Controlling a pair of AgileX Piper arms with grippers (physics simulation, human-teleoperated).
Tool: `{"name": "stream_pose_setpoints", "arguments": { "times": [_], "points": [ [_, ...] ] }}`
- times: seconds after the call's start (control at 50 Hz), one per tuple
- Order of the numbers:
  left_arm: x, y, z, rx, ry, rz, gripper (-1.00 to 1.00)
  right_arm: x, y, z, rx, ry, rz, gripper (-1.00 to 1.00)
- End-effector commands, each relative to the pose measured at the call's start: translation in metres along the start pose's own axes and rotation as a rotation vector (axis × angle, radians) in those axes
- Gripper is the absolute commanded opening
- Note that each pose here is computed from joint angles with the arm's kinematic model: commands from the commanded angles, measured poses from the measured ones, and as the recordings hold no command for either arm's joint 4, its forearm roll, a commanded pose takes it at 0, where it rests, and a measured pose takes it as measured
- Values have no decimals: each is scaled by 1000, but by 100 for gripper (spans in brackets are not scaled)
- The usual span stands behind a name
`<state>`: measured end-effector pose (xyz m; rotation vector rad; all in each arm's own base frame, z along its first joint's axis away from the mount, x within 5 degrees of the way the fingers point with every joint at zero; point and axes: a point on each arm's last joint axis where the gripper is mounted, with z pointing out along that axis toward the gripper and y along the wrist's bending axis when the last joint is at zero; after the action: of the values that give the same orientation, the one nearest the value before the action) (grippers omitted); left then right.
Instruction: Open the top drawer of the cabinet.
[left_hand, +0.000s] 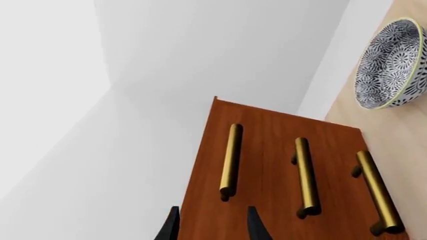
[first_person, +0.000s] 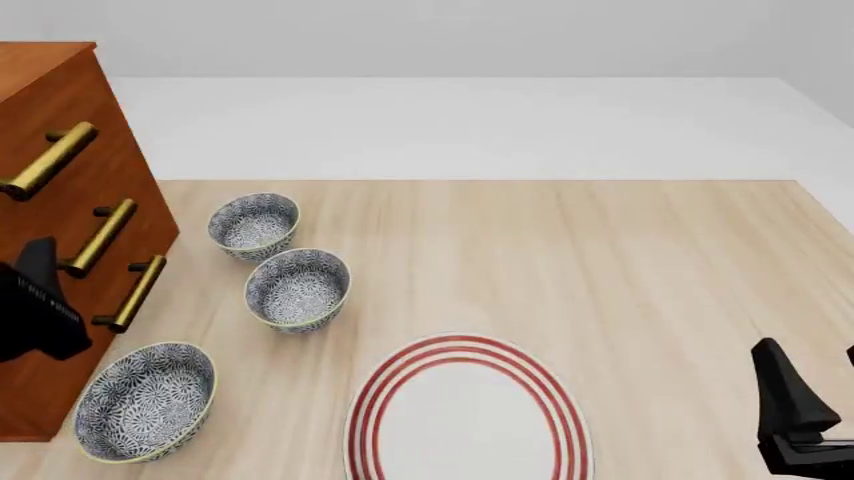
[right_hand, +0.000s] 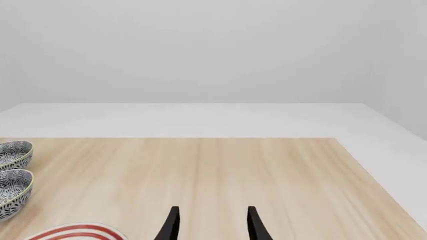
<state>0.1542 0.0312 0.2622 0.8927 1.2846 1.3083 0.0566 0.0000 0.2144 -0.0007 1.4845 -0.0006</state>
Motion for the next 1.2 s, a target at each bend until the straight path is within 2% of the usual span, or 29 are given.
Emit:
{"name": "stream_pose_setpoints", "arguments": {
  "times": [0.02, 0.26, 0.66, 1.2],
  "points": [
    [3, -5, 8, 4, 12, 45, 100, 0, 0, 0, 0, 0, 0, 100],
    [5, -7, 13, 0, 22, 82, 100, 0, 0, 0, 0, 0, 0, 100],
    [11, -7, 25, 10, 52, 92, 100, 0, 0, 0, 0, 0, 0, 100],
    [22, -16, 50, 27, 92, 104, 100, 0, 0, 0, 0, 0, 0, 100]
  ]
}}
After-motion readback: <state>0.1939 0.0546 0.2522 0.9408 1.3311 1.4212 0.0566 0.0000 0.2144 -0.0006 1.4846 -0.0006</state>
